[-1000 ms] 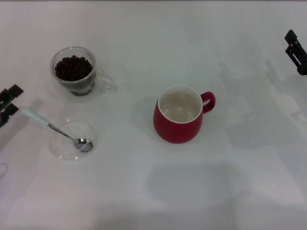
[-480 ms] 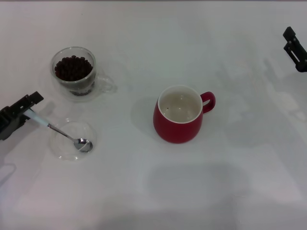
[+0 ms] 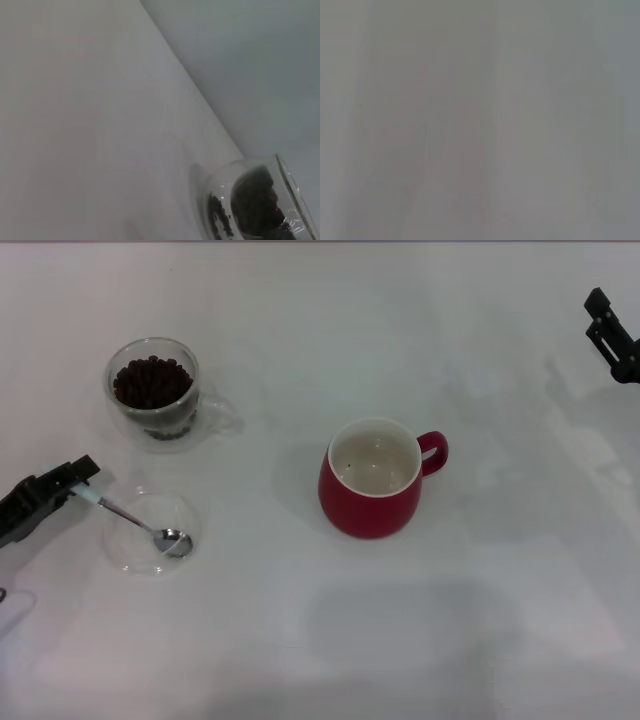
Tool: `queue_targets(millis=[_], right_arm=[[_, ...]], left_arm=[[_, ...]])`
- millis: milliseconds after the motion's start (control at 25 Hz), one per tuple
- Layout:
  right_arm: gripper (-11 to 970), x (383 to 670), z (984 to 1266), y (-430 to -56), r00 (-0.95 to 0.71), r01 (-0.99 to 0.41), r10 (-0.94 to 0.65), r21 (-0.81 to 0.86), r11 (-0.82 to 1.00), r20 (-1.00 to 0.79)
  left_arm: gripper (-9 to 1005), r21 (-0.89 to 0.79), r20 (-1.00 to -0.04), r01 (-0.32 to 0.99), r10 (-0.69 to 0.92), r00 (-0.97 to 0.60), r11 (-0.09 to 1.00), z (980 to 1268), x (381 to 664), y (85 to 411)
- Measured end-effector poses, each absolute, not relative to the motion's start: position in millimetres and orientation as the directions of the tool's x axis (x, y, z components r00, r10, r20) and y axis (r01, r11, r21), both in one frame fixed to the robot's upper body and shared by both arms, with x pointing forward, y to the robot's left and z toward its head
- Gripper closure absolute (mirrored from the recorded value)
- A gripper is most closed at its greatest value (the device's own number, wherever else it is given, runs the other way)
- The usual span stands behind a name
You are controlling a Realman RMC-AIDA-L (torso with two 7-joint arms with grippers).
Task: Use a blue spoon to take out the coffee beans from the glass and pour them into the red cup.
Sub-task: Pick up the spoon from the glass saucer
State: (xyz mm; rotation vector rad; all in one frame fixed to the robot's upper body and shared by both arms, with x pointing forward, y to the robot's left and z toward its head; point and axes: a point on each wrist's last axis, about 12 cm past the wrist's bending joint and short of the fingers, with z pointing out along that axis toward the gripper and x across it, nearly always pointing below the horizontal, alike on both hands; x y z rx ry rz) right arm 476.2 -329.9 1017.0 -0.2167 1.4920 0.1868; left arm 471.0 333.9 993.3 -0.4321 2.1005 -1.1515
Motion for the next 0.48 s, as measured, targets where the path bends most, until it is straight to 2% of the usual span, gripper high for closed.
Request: queue_targets(millis=[240, 440, 480], right_arm=[[246, 475.9, 1016.6, -330.3, 0.068, -0.255, -0.012, -0.029, 0.967, -0.998], [245, 474.5, 1015.6, -332.2, 0.062, -0.249, -0.014, -0.029, 0.968, -0.998], [245, 474.3, 1015.6, -332.5, 0.061, -0.248, -0.014, -0.029, 0.968, -0.998]], left_arm=[[729, -0.821, -0.444, 0.073, -0.553, -0.705, 0.566, 995.0, 474.3, 331.6], [858, -0.821, -0.45, 0.086, -0.547, -0.705, 0.565, 995.9, 475.9, 329.5], [858, -0.822, -0.451, 0.087, -0.548, -0.704, 0.563, 996.2, 476.2, 329.2]])
